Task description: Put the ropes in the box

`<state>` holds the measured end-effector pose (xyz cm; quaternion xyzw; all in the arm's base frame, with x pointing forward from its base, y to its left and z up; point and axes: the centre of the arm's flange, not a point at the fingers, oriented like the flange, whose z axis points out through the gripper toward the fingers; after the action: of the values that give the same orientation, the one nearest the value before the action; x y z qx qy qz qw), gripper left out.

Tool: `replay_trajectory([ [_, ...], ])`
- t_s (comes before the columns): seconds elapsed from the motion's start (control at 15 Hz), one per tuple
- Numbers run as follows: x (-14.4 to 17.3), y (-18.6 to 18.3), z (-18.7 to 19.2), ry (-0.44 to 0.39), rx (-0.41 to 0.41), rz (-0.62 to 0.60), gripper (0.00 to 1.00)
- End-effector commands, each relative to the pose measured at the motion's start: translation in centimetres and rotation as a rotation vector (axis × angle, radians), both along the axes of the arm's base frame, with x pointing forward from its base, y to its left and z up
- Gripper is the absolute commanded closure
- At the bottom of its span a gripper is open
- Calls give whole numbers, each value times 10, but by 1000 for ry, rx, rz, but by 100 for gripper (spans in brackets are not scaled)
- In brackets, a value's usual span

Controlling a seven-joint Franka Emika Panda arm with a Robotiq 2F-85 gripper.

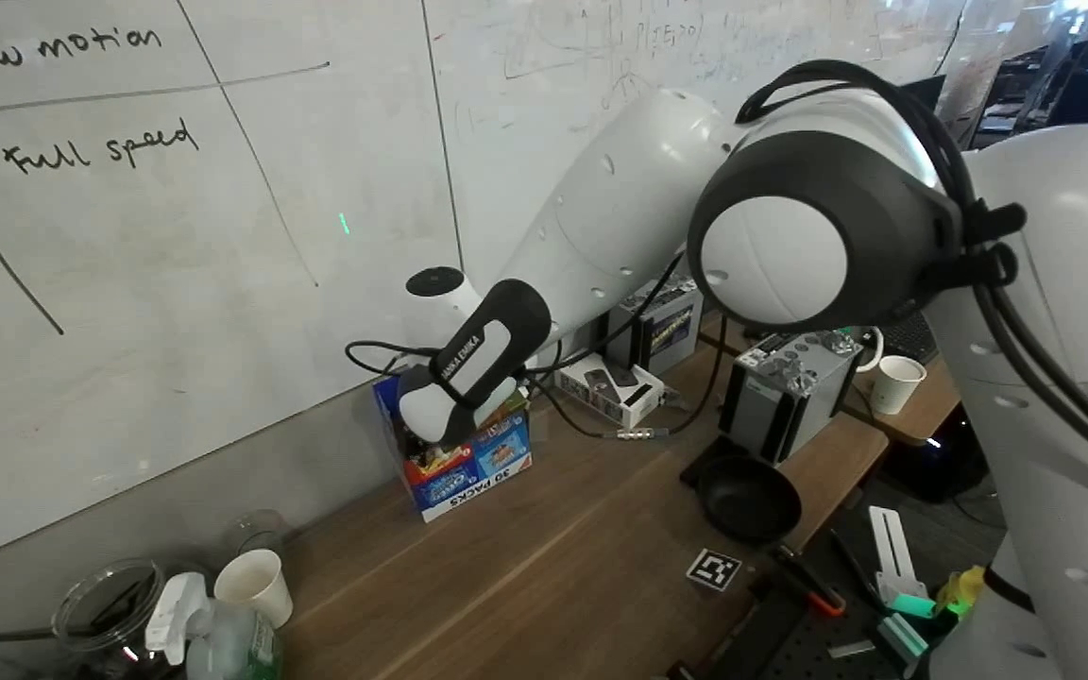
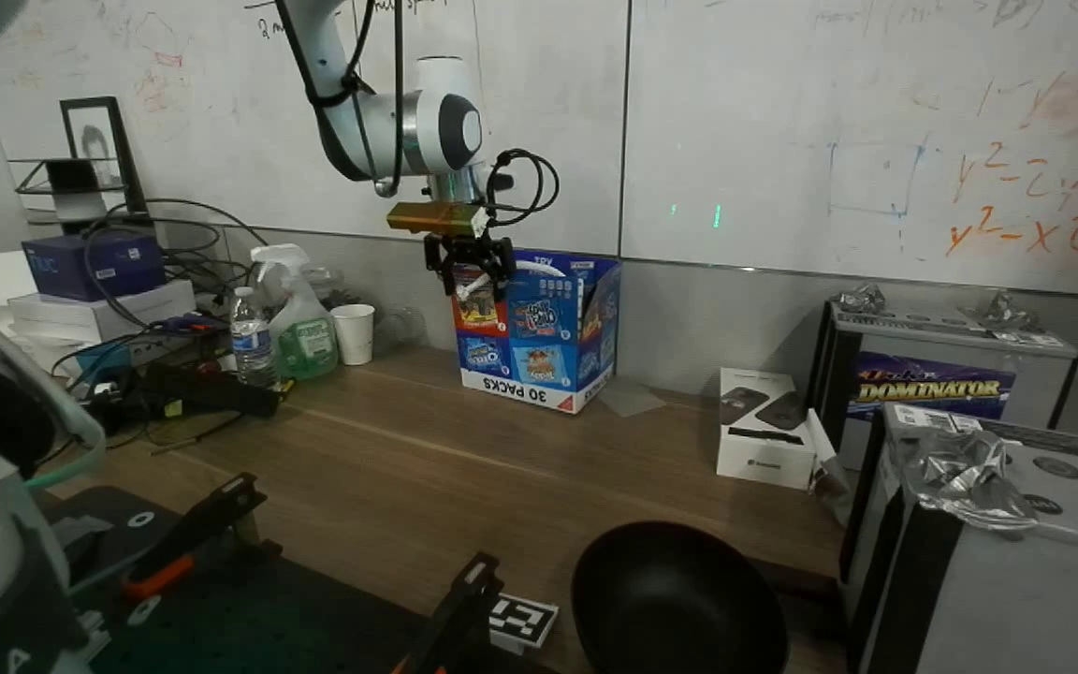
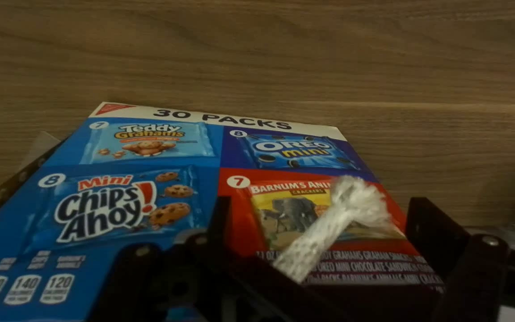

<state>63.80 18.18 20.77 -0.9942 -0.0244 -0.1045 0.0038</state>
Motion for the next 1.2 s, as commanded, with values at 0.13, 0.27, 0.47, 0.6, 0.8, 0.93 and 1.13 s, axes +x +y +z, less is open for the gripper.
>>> replay_trajectory([
  [0.13,16,5,21,-82,114,-14,0],
  [0.27,19,7,25,-113,151,-19,0],
  [0.47,22,9,30,-135,188,-23,0],
  [0.6,25,10,33,-144,207,-25,0],
  [0.8,28,11,38,-155,229,-21,0],
  [0.93,29,12,42,-164,235,-20,0],
  [1.13,27,13,48,-184,242,-16,0],
])
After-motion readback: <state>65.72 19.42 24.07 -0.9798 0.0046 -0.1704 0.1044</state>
